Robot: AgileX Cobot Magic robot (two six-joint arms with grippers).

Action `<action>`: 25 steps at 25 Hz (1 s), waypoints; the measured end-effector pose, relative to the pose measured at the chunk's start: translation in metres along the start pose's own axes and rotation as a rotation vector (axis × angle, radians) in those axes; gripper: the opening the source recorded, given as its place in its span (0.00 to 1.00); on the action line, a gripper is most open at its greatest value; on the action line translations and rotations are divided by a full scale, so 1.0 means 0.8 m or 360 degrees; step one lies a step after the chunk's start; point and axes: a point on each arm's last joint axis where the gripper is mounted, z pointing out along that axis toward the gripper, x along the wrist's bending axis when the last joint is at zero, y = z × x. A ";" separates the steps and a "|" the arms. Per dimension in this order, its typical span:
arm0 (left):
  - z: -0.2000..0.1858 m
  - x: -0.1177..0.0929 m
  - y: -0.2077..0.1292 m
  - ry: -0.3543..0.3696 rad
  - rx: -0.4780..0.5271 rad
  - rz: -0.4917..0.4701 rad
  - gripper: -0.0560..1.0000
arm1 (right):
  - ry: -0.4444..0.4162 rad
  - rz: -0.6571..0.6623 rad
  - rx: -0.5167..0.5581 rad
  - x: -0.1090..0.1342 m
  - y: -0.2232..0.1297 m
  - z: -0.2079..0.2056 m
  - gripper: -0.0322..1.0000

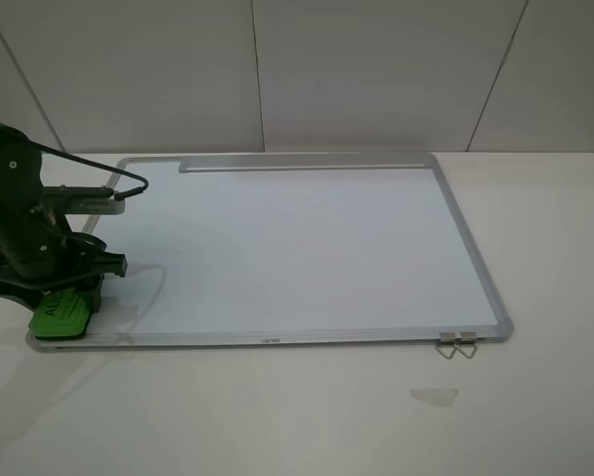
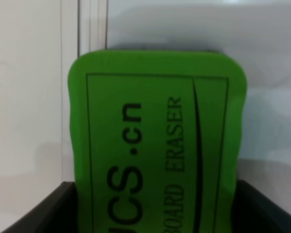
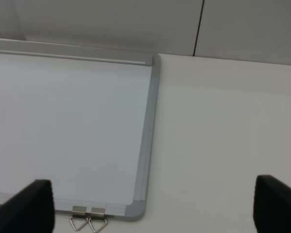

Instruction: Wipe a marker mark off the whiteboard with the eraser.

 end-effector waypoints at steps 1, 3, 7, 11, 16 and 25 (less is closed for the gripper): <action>0.000 0.000 -0.001 0.0006 0.0010 -0.0004 0.67 | 0.0000 0.0000 0.0000 0.000 0.000 0.000 0.82; 0.000 0.001 -0.002 0.0012 0.0027 -0.0012 0.68 | 0.0000 0.0000 0.0000 0.000 0.000 0.000 0.82; -0.002 0.001 -0.002 0.0010 0.0022 -0.0015 0.68 | 0.0000 0.0000 0.0000 0.000 0.000 0.000 0.82; -0.011 0.002 -0.003 -0.0012 0.0000 -0.0019 0.68 | 0.0000 0.0000 0.0000 0.000 0.000 0.000 0.82; -0.046 0.006 0.002 -0.0013 -0.0029 0.0030 0.68 | 0.0000 0.0000 0.0000 0.000 0.000 0.000 0.82; -0.133 0.052 0.025 -0.0030 0.0071 0.0077 0.68 | 0.0000 0.0000 0.0000 0.000 0.000 0.000 0.82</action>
